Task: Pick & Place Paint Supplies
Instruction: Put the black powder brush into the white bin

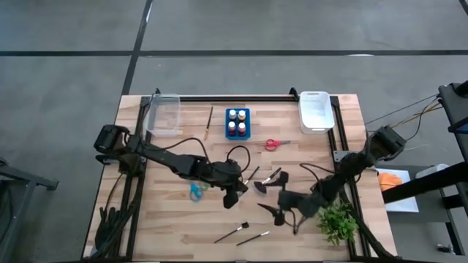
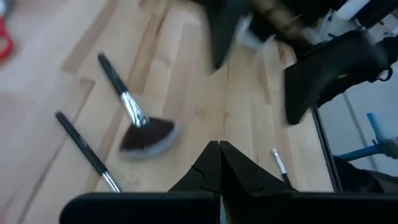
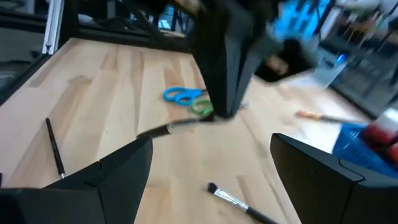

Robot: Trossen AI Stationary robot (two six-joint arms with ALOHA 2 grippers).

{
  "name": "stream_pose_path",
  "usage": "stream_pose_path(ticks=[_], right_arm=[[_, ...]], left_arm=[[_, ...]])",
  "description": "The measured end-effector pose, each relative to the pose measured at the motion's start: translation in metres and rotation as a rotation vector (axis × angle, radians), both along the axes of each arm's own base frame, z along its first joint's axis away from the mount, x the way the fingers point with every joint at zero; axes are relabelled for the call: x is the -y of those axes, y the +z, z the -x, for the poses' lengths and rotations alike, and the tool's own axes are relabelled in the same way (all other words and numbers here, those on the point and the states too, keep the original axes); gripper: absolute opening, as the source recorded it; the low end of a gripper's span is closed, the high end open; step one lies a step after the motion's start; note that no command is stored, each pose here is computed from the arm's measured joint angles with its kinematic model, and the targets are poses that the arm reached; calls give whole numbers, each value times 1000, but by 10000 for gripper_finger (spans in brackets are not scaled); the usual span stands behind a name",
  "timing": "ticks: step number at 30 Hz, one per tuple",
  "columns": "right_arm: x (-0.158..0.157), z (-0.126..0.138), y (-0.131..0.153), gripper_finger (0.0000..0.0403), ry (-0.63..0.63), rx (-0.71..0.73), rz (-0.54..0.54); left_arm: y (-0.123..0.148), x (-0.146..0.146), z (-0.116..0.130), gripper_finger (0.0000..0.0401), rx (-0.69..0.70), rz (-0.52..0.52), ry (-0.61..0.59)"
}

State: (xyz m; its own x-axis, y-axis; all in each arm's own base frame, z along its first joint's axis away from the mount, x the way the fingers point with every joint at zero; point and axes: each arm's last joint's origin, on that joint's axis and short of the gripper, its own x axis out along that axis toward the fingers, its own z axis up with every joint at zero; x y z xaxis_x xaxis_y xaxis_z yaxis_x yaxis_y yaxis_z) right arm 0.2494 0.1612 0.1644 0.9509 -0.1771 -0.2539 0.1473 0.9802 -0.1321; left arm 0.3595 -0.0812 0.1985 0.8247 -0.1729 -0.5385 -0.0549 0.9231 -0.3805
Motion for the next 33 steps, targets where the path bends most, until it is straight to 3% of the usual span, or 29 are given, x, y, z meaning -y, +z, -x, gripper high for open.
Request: stream_pose_path(ticks=[7, 12, 20, 33], right_arm=[[5, -3, 1, 308, 16, 35, -61], [4, -6, 8, 274, 83, 92, -86], [17, -18, 16, 232, 139, 158, -124], [37, -33, 25, 230, 226, 208, -198]], left_arm=[[28, 12, 5, 0, 177, -152, -42], [42, 17, 4, 0, 309, -193, -64], [46, 17, 4, 0, 356, -225, -81], [58, 19, 0, 0, 406, -259, -103]])
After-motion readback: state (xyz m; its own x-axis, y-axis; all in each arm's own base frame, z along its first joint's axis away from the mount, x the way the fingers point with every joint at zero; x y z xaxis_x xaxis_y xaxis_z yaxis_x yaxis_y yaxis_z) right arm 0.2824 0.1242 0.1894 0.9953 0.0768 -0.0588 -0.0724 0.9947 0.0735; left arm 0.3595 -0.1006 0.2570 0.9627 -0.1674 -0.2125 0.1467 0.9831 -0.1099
